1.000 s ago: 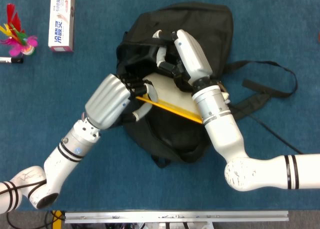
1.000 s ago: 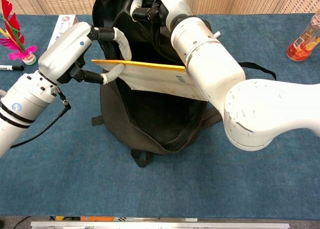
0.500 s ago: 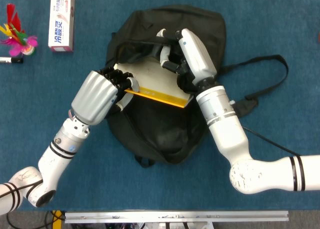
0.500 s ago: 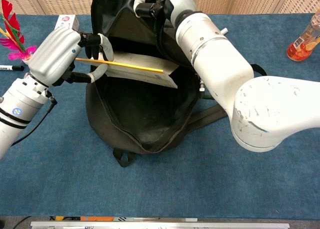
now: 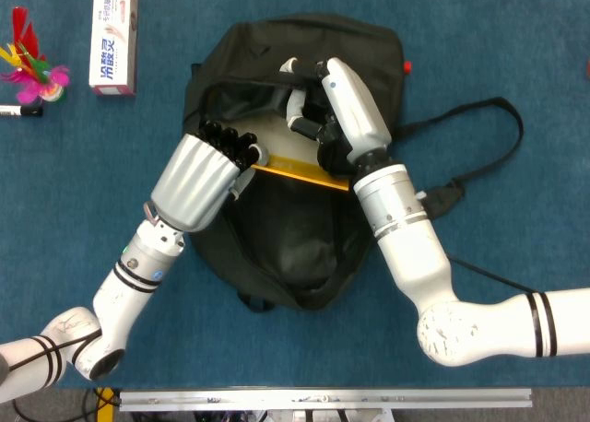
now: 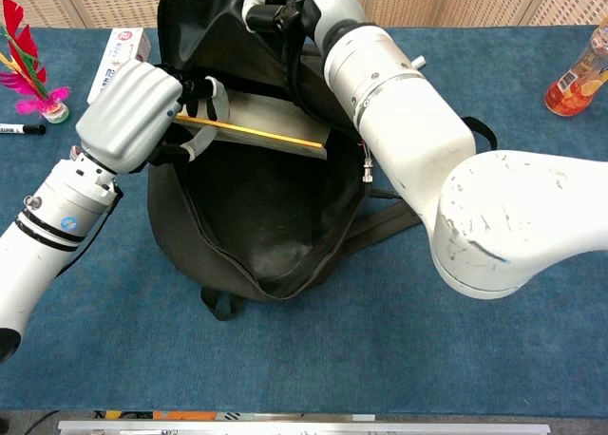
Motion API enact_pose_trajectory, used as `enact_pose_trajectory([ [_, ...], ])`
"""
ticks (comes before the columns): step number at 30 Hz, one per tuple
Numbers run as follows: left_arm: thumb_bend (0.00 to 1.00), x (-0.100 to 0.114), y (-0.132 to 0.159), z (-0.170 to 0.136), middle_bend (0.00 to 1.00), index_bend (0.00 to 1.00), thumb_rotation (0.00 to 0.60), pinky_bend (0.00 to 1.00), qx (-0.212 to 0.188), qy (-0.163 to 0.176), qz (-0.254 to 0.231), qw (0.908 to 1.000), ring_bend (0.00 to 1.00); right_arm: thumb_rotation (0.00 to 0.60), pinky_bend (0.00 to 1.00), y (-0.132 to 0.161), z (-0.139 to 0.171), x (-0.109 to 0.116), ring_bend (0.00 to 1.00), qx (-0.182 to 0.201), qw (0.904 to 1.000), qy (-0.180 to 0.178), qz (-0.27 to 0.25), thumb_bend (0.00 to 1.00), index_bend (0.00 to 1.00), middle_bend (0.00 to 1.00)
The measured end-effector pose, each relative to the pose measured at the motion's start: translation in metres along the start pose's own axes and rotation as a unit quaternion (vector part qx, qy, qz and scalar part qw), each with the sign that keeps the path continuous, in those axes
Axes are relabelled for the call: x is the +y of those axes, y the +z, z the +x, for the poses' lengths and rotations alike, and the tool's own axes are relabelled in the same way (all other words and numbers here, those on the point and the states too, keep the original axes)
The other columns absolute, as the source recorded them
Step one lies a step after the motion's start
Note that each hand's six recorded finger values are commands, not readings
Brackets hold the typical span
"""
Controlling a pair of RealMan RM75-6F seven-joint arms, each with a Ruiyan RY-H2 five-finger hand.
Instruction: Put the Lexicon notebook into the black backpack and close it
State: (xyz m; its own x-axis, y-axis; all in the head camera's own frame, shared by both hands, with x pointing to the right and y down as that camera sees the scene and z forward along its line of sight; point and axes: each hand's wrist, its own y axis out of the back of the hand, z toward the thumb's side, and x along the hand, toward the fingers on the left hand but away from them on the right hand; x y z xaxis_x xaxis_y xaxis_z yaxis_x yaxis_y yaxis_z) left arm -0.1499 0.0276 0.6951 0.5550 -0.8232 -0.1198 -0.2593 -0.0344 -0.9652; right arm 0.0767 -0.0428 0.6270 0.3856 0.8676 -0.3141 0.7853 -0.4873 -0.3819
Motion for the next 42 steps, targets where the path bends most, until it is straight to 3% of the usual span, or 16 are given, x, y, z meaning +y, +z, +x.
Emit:
enact_pose_trajectory([
  [4,0.42,-0.006,0.004,0.001,0.50,0.54,0.600,0.53,-0.001,-0.013,0.024,0.9996,0.51,0.600,0.87,0.001,0.000,-0.003,0.61,0.001,1.0000,-0.001,-0.002,0.82,0.66,0.62],
  [6,0.39,-0.010,0.006,0.001,0.42,0.46,0.600,0.51,0.002,-0.023,0.038,0.9990,0.44,0.600,0.87,0.000,-0.001,-0.003,0.61,0.000,1.0000,-0.004,0.000,0.82,0.66,0.62],
  [11,0.28,-0.014,0.002,-0.002,0.14,0.18,0.600,0.41,0.030,-0.046,0.063,0.9965,0.13,0.600,0.87,-0.004,-0.002,0.001,0.60,-0.004,0.9999,-0.009,0.004,0.82,0.66,0.62],
  [14,0.25,-0.014,-0.003,-0.002,0.02,0.05,0.600,0.32,0.055,-0.056,0.072,0.9944,0.02,0.600,0.87,-0.005,-0.001,0.002,0.60,-0.004,0.9999,-0.007,0.007,0.82,0.66,0.62],
  [16,0.21,-0.013,-0.007,-0.003,0.00,0.01,0.600,0.23,0.070,-0.060,0.077,0.9928,0.00,0.600,0.87,-0.006,-0.001,0.003,0.60,-0.004,0.9999,-0.007,0.010,0.82,0.66,0.62],
  [20,0.14,-0.011,-0.015,-0.007,0.00,0.00,0.600,0.14,0.100,-0.068,0.091,0.9884,0.00,0.600,0.87,-0.009,-0.001,0.005,0.60,-0.005,0.9998,-0.008,0.016,0.82,0.66,0.62],
  [34,0.13,0.013,-0.021,-0.022,0.00,0.00,0.600,0.09,0.143,-0.075,0.076,0.9840,0.00,0.600,0.87,-0.015,-0.004,0.011,0.61,-0.009,0.9996,-0.010,0.027,0.82,0.66,0.62],
  [37,0.12,0.017,-0.018,-0.025,0.00,0.00,0.600,0.09,0.143,-0.089,0.060,0.9839,0.00,0.600,0.87,-0.017,-0.006,0.012,0.61,-0.009,0.9994,-0.009,0.032,0.82,0.66,0.62],
  [42,0.13,0.019,-0.008,-0.033,0.00,0.00,0.600,0.09,0.135,-0.140,0.019,0.9807,0.00,0.600,0.87,-0.019,-0.005,0.009,0.61,-0.009,0.9987,-0.004,0.050,0.82,0.66,0.62],
])
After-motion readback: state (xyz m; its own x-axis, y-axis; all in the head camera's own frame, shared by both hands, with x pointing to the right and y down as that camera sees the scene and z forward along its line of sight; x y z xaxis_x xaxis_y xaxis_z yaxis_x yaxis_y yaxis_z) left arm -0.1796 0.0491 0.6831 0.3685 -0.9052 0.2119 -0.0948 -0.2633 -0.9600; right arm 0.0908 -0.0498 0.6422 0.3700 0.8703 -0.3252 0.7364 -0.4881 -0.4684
